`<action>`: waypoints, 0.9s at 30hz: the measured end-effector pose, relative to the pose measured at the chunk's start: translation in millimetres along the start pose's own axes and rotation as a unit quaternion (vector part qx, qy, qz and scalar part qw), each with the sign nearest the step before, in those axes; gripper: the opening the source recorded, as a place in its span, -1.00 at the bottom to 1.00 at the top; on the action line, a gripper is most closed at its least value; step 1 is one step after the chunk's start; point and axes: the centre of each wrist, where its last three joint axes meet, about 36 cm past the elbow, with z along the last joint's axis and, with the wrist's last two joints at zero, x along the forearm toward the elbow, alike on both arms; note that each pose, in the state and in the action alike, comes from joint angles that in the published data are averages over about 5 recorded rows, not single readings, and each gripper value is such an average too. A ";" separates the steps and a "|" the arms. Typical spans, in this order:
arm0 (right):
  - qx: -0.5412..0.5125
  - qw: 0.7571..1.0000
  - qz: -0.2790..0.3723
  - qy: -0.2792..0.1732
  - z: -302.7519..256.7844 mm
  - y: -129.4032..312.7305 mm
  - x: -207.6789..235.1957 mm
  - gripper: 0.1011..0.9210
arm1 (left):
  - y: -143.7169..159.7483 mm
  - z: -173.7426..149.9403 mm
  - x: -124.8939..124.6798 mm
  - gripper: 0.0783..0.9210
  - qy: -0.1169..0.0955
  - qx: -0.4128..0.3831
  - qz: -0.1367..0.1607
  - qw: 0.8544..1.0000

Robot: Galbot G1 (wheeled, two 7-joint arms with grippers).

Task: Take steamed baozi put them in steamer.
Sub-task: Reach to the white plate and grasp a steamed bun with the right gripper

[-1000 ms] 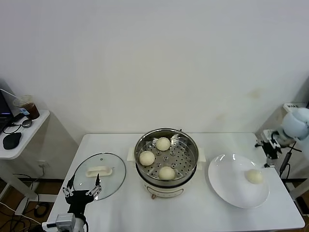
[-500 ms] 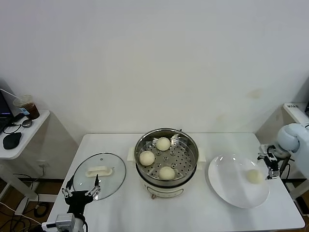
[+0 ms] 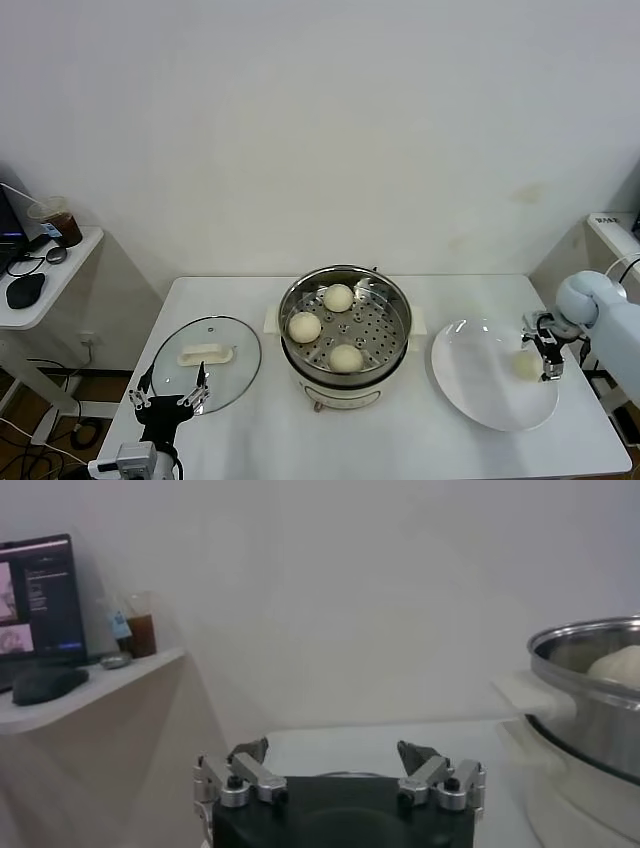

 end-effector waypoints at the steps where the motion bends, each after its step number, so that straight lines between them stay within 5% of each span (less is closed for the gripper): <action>1: 0.000 1.000 0.000 0.000 -0.2 0.0 -1.2 0.76 | -0.3 -0.1 0.0 0.77 0.000 0.000 0.000 1.000; 17: -0.015 1.000 0.001 0.002 2.1 3.3 -14.8 0.72 | -2.1 0.5 -0.1 0.77 0.001 0.000 0.002 1.000; 27: -0.026 1.000 0.010 -0.001 3.6 3.5 -14.5 0.15 | -4.3 0.1 -0.7 0.77 0.000 0.001 0.003 1.000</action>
